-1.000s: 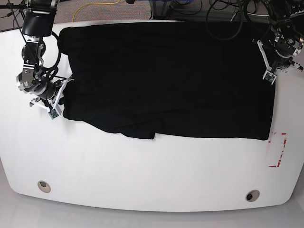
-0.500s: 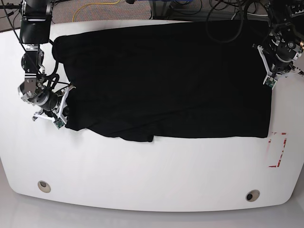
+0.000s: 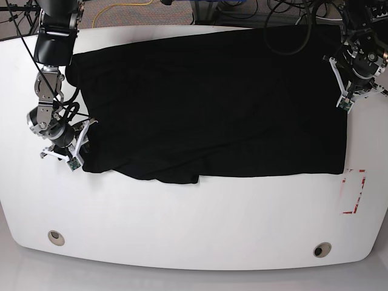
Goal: Fold the T-shirt properly
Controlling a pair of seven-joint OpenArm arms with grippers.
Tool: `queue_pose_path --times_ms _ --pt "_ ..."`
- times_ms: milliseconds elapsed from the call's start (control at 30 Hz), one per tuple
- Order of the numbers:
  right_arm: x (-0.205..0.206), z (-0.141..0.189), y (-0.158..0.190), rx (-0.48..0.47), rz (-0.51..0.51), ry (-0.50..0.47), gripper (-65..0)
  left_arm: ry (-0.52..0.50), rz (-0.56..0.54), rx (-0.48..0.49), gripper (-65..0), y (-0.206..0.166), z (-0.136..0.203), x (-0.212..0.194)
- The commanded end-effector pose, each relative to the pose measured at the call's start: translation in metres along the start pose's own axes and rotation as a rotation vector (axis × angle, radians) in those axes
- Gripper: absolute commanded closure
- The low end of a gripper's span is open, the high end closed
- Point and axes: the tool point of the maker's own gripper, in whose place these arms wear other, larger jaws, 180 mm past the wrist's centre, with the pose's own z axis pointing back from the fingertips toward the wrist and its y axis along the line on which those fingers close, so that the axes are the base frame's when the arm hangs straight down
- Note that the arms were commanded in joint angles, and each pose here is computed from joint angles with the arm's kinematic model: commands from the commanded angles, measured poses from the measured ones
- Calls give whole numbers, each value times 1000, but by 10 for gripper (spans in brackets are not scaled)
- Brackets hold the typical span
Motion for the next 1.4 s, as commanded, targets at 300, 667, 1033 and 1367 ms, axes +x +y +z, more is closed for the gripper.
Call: queue_pose_path --times_ms 300,667,1033,1367 --pt "27 24 -28 -81 -92 -143 -523 -137 37 105 -142 43 10 54" --pt "59 23 -34 -76 -186 -216 -525 -217 227 178 -393 92 14 91" --pt "96 -11 -51 -25 -318 -282 -525 -239 319 202 -408 123 18 111" --pt "80 -46 -42 27 -415 -275 -525 -240 320 201 -408 123 17 110"
